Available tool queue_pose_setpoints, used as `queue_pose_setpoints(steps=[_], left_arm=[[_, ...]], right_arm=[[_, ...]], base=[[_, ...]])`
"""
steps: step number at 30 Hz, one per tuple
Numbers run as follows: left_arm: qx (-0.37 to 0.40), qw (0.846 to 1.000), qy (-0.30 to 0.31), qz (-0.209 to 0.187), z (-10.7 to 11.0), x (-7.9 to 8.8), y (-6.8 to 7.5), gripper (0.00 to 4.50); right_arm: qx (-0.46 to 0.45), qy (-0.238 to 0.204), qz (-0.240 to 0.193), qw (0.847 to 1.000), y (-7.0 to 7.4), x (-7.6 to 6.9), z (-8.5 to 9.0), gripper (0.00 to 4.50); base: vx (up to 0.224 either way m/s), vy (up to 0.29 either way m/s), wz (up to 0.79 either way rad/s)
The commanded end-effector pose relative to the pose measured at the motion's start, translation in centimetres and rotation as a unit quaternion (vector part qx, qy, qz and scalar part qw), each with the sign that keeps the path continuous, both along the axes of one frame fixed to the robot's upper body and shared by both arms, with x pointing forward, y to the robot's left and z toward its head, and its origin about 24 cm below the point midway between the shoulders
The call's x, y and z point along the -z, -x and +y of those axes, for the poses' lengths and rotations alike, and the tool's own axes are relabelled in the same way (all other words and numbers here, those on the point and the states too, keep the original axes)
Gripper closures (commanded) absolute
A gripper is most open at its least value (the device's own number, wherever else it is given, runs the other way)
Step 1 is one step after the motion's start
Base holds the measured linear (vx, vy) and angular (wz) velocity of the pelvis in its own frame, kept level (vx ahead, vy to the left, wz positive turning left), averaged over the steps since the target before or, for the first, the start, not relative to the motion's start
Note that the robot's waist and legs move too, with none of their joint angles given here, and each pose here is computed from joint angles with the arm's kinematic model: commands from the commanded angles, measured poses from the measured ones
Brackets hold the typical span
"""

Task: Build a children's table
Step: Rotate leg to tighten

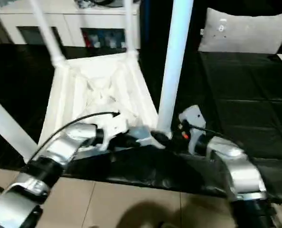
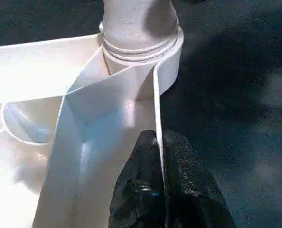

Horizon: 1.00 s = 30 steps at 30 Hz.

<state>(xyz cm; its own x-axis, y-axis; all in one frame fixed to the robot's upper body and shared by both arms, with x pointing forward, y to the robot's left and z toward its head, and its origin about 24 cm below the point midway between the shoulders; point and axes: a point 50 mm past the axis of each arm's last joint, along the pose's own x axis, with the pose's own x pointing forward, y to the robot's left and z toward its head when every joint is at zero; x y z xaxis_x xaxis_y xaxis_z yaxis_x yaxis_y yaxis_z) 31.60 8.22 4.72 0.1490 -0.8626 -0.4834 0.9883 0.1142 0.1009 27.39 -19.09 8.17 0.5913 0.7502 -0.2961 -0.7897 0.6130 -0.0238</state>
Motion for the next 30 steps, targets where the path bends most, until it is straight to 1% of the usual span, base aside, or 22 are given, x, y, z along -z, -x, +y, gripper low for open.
queue_pose_setpoints(steps=[1,2,3,5,7,8,10,12,15,16,17,20,22,23,25,27,28,30], left_arm=[[0.051,0.998,0.009,-0.026,-0.4,-1.1,0.3,4.5],[0.058,0.998,0.005,-0.025,-0.2,-1.1,0.4,4.5],[0.08,0.997,-0.008,-0.023,0.5,-0.9,0.7,4.5],[0.107,0.994,-0.014,-0.014,1.0,-0.9,1.0,4.5],[0.124,0.992,-0.019,-0.007,1.3,-0.9,1.2,4.5],[0.147,0.989,-0.026,0.001,1.6,-0.7,1.6,4.5],[0.164,0.986,-0.03,0.007,1.7,-0.6,1.8,4.5],[0.178,0.983,-0.033,0.014,1.7,-0.6,2.1,4.5],[0.197,0.98,-0.036,0.017,1.7,-0.6,2.3,4.5],[0.201,0.979,-0.036,0.017,1.7,-0.7,2.4,4.5],[0.206,0.978,-0.037,0.018,1.6,-0.7,2.5,4.5],[0.217,0.975,-0.041,0.019,1.6,-0.7,2.6,4.5],[0.221,0.974,-0.042,0.019,1.6,-0.6,2.7,4.5],[0.222,0.974,-0.042,0.019,1.6,-0.6,2.7,4.5],[0.222,0.974,-0.042,0.019,1.6,-0.6,2.7,4.5],[0.222,0.974,-0.043,0.018,1.6,-0.6,2.7,4.5],[0.222,0.974,-0.043,0.018,1.6,-0.6,2.7,4.5],[0.219,0.975,-0.042,0.017,1.6,-0.6,2.7,4.5]], right_arm=[[-0.039,0.008,-0.004,0.999,0.2,-0.1,0.1,0.01],[-0.049,0.012,-0.004,0.999,0.3,-0.2,0.0,0.01],[-0.088,0.015,0.007,0.996,0.5,-0.4,-0.3,0.01],[-0.128,0.006,0.024,0.991,0.7,-0.4,-0.6,0.01],[-0.149,0.004,0.032,0.988,0.8,-0.4,-0.7,0.28],[-0.173,0.0,0.04,0.984,1.0,-0.4,-0.8,0.35],[-0.195,-0.001,0.055,0.979,1.2,-0.3,-0.8,0.4],[-0.204,-0.002,0.062,0.977,1.3,-0.2,-0.7,0.78],[-0.214,-0.01,0.07,0.974,1.2,0.1,-0.4,0.83],[-0.219,-0.013,0.072,0.973,1.2,0.1,-0.4,0.92],[-0.227,-0.018,0.079,0.971,1.2,0.2,-0.3,1.19],[-0.243,-0.025,0.092,0.965,1.4,0.4,-0.2,1.3],[-0.253,-0.027,0.103,0.961,1.6,0.5,-0.2,1.58],[-0.256,-0.028,0.107,0.96,1.6,0.5,-0.2,1.58],[-0.259,-0.029,0.109,0.959,1.6,0.6,-0.2,1.7],[-0.26,-0.03,0.109,0.959,1.6,0.5,-0.2,1.97],[-0.261,-0.031,0.11,0.959,1.6,0.5,-0.2,1.97],[-0.263,-0.036,0.112,0.958,1.7,0.5,-0.1,2.16]], base=[[0.0,0.0,0.0],[0.0,0.0,0.0],[0.0,0.0,0.0],[0.0,0.0,0.0],[0.0,0.0,0.0],[0.0,0.0,0.0],[0.0,0.0,0.0],[0.0,0.0,0.0],[0.0,0.0,0.0],[0.0,0.0,0.0],[0.0,0.0,0.0],[0.0,0.0,0.0],[0.0,0.0,0.0],[0.0,0.0,0.0],[0.0,0.0,0.0],[0.0,0.0,0.0],[0.0,0.0,0.0],[0.0,0.0,0.0]])
